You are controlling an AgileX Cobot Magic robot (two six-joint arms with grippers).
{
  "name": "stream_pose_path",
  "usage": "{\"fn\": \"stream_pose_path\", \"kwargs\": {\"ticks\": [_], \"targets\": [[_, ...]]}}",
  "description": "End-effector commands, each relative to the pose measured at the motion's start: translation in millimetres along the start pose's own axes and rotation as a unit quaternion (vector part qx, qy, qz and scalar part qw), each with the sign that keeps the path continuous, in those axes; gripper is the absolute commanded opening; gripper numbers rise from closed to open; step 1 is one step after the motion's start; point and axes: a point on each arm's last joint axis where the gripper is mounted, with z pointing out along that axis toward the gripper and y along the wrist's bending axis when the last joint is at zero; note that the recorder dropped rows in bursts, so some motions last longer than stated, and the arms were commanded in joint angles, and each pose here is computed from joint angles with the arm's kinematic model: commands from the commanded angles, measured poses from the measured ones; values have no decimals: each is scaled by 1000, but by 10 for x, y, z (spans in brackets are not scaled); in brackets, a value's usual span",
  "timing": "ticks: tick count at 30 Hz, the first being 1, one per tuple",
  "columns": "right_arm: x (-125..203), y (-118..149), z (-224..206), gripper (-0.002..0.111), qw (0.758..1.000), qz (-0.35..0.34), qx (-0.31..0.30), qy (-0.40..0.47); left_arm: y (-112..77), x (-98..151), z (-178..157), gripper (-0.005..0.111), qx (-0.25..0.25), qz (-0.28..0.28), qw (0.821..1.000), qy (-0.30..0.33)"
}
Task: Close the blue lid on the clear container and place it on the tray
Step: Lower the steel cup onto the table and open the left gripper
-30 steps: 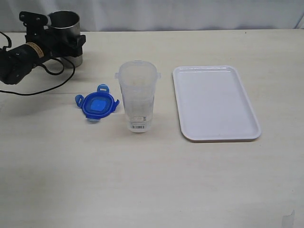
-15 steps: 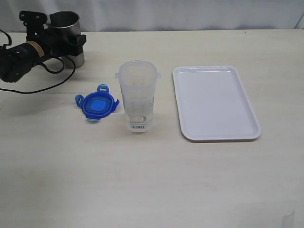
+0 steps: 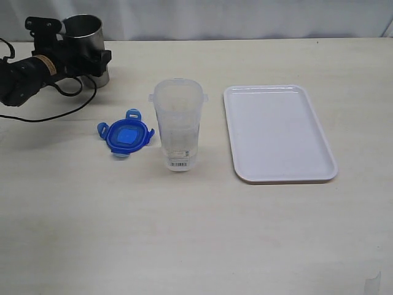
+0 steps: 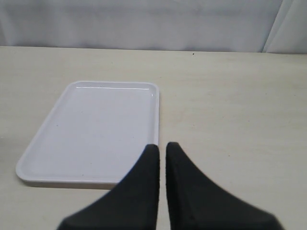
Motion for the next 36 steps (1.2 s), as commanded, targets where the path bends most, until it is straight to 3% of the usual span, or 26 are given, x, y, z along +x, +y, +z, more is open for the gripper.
{"fn": "stream_pose_path", "kwargs": {"ticks": [1, 18, 28, 33, 36], "targets": [[0, -2, -1, 5, 1000, 1, 2, -3, -12, 27, -6, 86, 6, 16, 1000, 24], [0, -2, -1, 5, 1000, 1, 2, -3, -18, 16, -107, 86, -9, -10, 998, 64], [0, -2, -1, 5, 1000, 1, 2, -3, -100, 47, -131, 86, 40, 54, 993, 92], [0, -2, -1, 5, 1000, 1, 2, -3, -71, -17, -185, 86, 11, 23, 996, 91], [0, -2, -1, 5, 1000, 1, 2, -3, -45, -33, -246, 86, -11, 32, 993, 113]]}}
